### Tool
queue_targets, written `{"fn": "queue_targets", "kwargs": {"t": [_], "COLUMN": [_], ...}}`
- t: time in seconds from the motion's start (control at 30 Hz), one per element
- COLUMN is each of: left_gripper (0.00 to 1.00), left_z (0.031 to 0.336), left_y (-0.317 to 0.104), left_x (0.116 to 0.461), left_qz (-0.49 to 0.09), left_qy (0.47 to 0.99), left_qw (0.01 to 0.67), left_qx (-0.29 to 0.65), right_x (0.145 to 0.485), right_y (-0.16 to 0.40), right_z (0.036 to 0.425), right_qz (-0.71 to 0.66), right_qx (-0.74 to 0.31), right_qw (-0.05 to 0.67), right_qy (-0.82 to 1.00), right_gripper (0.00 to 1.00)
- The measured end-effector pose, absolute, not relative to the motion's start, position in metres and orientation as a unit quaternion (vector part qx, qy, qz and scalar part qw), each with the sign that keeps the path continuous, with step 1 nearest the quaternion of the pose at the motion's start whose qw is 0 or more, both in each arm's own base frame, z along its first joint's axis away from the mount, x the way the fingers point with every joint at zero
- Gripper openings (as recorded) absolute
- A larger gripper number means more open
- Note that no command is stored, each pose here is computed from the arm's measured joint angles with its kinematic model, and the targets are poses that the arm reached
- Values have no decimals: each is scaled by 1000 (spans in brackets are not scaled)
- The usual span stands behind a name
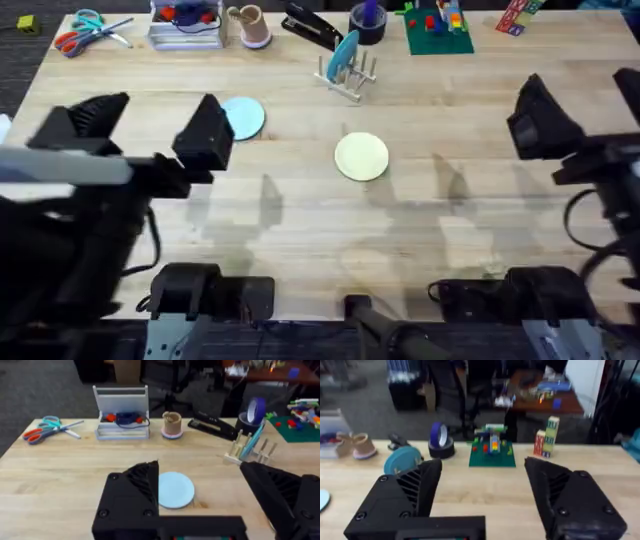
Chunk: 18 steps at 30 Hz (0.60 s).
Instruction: Pick up the plates from the table one by one and place each into a slot on the dish rack.
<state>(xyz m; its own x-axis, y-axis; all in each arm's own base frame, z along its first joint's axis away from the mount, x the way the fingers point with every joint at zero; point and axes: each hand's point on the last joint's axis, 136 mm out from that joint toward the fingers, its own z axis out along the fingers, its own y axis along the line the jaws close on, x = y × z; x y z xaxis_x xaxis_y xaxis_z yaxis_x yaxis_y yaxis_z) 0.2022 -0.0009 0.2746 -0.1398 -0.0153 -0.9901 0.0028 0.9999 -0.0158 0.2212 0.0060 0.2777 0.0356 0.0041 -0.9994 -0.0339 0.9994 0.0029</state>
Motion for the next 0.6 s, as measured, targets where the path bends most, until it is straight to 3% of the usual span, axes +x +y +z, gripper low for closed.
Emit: {"fn": "queue_targets", "kwargs": {"t": [0.27,0.6], "left_gripper": [991,991], "left_z": [291,283], "left_y": [-1,-2], "left_x": [201,226], "left_qz": [-6,-7], "left_qy": [827,901], "left_qw": [562,434], "left_qx": [-5,-5], "right_x": [229,252], "right_y": [6,6], "right_z": [291,302], "right_qz": [14,15], "right_qx": [-9,-7], "right_qw": [628,513], "right_qy": [778,858], "right_gripper": [994,995]}}
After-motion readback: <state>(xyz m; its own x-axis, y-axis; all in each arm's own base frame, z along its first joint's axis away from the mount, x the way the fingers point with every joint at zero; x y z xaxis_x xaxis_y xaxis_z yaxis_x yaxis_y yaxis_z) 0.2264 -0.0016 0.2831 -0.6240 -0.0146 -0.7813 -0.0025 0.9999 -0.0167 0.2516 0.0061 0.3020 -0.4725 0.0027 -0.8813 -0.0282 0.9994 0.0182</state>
